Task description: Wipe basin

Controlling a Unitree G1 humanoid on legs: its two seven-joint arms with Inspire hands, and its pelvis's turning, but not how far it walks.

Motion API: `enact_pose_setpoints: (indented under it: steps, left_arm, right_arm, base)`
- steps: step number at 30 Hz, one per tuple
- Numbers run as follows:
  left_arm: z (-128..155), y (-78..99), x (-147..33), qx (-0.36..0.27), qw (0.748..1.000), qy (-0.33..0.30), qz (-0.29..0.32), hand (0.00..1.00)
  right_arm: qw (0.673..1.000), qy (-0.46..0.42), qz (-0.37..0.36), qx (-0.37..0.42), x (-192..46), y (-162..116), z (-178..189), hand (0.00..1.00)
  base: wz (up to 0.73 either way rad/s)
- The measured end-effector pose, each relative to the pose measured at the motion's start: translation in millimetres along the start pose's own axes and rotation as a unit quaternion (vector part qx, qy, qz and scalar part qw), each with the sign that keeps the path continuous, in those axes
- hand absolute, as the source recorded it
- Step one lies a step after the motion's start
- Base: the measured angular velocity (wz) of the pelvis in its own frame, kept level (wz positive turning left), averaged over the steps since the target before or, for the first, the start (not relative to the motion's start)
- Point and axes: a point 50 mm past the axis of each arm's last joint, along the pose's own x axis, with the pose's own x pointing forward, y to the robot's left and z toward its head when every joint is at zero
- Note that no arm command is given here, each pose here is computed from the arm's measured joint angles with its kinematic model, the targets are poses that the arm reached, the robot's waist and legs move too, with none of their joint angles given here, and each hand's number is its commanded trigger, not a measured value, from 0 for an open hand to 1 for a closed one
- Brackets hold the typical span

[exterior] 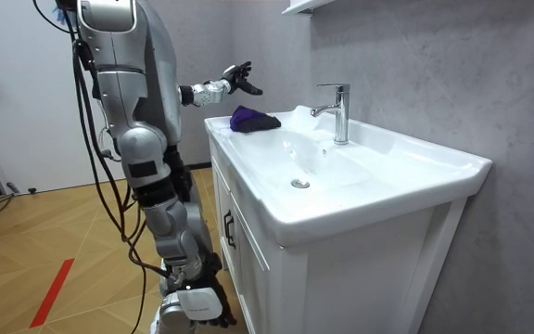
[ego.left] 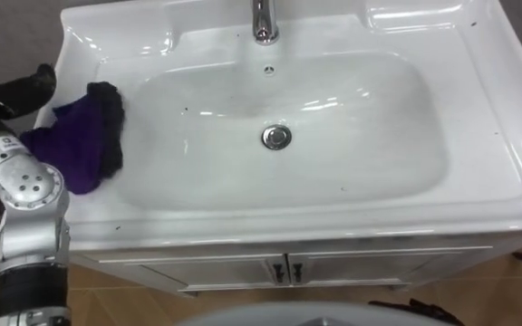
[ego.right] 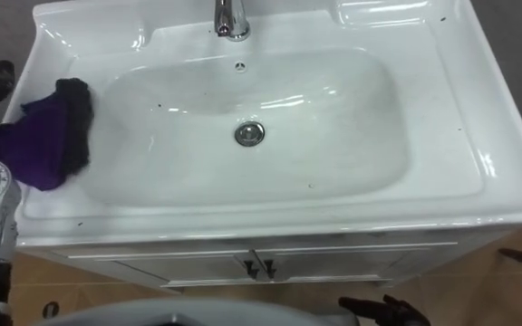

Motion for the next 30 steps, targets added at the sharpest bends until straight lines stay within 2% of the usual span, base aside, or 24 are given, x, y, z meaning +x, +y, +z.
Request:
enact_pose_setpoints:
  steps: [4,12,19,23,30]
  left_arm:
    - [-2,3.6,2.0,-0.026,0.999,0.018,0.007,0.0]
    - [-1,11.0,5.6,-0.028,0.999,0.017,0.025,0.0]
    - [-1,33.7,13.2,-0.04,0.995,0.021,0.088,0.0]
    - [-4,41.7,13.6,-0.04,0.994,0.026,0.103,0.0]
    - [-41,67.3,1.5,0.008,0.988,0.093,0.122,0.0]
  right_arm:
    - [1.0,0.001,-0.005,0.001,0,1,-1,0.0]
    - [1.0,0.001,-0.006,0.0,0,2,-1,0.0]
    - [1.0,0.0,-0.007,0.007,-1,-3,-2,0.0]
    - [1.0,0.003,-0.006,0.004,-1,-5,-3,0.0]
    - [1.0,0.005,-0.002,0.005,-2,-7,-7,0.0]
  base:
    - [0.0]
    - [0.0]
    - [-0.04]
    - [0.01]
    - [0.03]
